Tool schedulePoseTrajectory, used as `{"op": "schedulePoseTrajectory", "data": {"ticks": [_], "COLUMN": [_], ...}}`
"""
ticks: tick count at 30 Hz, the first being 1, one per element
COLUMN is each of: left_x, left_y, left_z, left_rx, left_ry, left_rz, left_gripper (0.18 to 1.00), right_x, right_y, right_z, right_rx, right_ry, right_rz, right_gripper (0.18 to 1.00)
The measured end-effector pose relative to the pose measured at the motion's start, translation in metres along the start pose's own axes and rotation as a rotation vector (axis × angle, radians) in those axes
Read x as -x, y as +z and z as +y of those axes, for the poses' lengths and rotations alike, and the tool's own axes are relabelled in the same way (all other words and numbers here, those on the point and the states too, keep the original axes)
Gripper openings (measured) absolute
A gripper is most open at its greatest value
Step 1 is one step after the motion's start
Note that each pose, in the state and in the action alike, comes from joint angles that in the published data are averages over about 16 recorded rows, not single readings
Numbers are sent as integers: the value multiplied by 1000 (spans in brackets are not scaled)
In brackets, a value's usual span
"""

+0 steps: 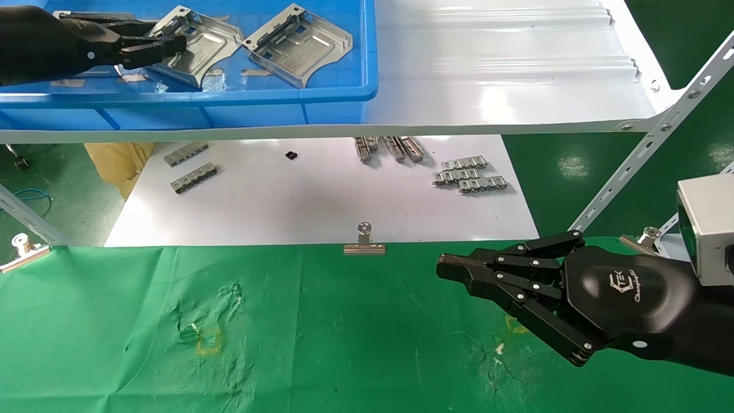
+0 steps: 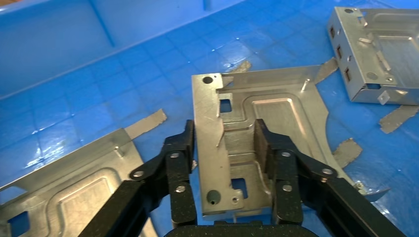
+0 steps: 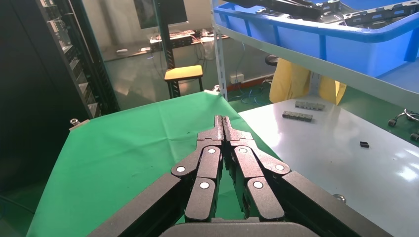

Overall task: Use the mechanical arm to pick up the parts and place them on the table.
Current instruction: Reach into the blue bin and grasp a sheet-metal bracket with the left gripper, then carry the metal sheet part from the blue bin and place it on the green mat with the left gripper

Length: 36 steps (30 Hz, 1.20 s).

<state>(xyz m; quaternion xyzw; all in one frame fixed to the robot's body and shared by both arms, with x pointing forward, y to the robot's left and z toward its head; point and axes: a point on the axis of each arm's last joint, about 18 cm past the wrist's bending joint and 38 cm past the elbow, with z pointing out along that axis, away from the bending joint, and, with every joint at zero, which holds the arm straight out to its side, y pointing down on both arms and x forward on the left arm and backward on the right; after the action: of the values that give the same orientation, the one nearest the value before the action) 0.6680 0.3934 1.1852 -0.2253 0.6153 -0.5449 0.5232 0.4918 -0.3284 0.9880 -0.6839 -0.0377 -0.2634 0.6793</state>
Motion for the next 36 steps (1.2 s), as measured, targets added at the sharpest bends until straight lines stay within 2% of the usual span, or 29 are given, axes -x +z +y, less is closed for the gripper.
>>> {"op": "schedulePoseTrajectory", "data": {"ticks": [7, 13, 19, 24, 30, 36], "left_x": [2, 3, 4, 1, -11, -32], "left_y": [-2, -3, -7, -16, -36, -59], "left_z": [1, 0, -10, -25, -44, -48], "left_rx": [-2, -14, -62, -141, -246, -304], "left_ry": [-2, -1, 4, 8, 50, 137], "left_rz": [-7, -9, -4, 35, 139, 285], "left_gripper": [422, 328, 281, 275, 273, 273], "right_x": [0, 0, 0, 0, 0, 0], "right_y": [0, 0, 0, 0, 0, 0], "right_z": [0, 0, 0, 0, 0, 0], "right_rx": [0, 0, 0, 0, 0, 0], "right_ry": [0, 0, 0, 0, 0, 0], "right_rz": [0, 0, 0, 0, 0, 0], "right_gripper": [191, 191, 191, 191, 191, 191]}}
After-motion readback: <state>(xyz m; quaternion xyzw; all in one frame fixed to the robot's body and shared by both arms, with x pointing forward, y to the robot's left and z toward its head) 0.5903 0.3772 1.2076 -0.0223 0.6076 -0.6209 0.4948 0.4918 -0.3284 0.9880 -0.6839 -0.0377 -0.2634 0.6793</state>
